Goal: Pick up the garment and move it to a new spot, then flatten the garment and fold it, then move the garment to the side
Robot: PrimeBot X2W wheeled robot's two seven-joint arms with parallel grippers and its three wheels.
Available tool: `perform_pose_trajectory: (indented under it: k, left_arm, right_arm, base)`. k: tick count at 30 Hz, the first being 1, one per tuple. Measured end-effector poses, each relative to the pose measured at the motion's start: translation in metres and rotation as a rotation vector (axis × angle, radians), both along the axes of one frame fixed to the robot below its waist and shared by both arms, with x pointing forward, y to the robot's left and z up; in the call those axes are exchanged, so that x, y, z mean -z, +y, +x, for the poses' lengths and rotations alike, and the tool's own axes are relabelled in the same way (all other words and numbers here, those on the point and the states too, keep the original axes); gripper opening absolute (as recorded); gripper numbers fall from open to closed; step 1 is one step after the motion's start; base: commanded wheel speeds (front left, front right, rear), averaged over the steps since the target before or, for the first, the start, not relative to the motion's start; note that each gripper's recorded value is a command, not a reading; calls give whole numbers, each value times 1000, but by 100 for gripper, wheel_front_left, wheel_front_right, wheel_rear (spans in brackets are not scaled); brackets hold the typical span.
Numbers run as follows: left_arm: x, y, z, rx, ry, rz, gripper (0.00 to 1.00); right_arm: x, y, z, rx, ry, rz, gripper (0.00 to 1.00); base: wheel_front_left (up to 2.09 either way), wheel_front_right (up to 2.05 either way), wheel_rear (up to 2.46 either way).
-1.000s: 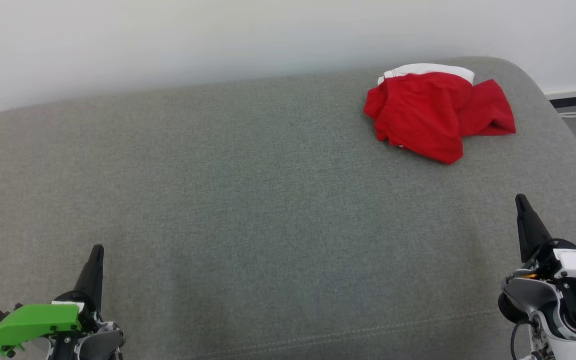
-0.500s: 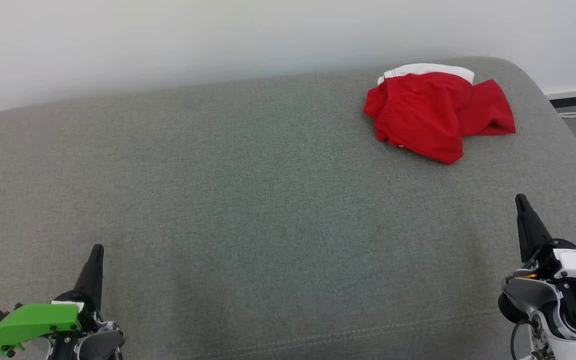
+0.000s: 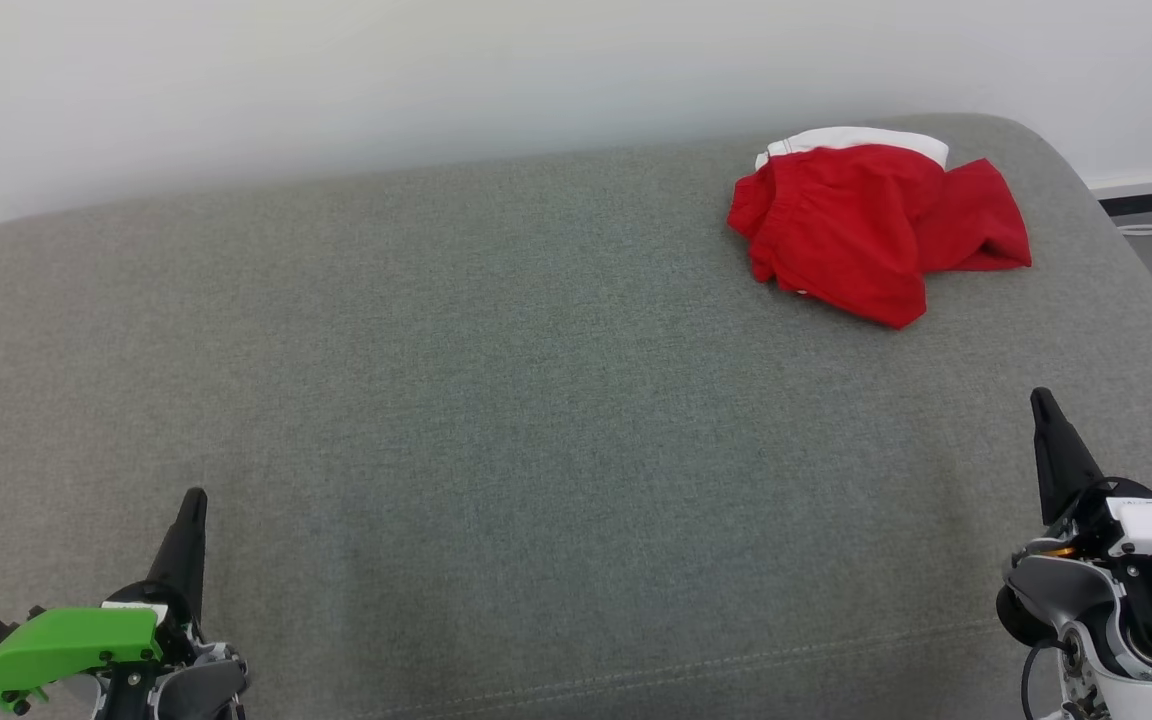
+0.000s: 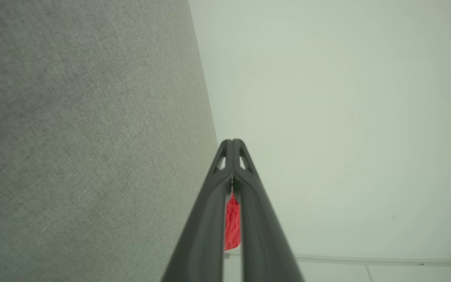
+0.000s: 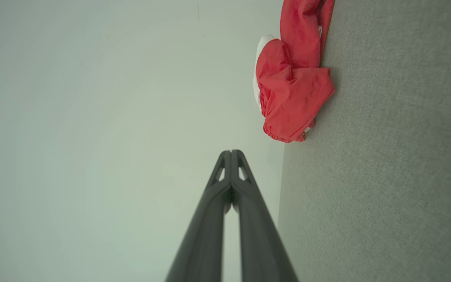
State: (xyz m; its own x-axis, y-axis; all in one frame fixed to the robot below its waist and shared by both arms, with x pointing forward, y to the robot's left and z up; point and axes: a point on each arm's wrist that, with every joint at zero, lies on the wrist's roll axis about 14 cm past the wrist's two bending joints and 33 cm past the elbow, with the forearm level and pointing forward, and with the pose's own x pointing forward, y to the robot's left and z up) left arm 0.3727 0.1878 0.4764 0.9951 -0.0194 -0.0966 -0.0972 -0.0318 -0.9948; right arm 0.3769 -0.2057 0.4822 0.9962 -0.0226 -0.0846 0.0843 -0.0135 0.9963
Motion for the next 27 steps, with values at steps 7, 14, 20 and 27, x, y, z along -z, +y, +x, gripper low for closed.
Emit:
perform_pose_trajectory:
  k: [7, 14, 20, 27]
  left_arm:
    - [0, 0, 0, 0, 0, 0, 0]
    - [0, 0, 0, 3, 0, -1, 0]
    - [0, 0, 0, 2, -1, -1, 0]
    - [0, 0, 0, 2, -1, -1, 0]
  right_arm:
    - [0, 0, 0, 0, 0, 0, 0]
    - [0, 0, 0, 0, 0, 0, 0]
    - [0, 0, 0, 3, 0, 0, 0]
    - [0, 0, 0, 3, 0, 0, 0]
  base:
    - [0, 0, 0]
    - [0, 0, 0]
    - [0, 0, 0]
    - [0, 0, 0]
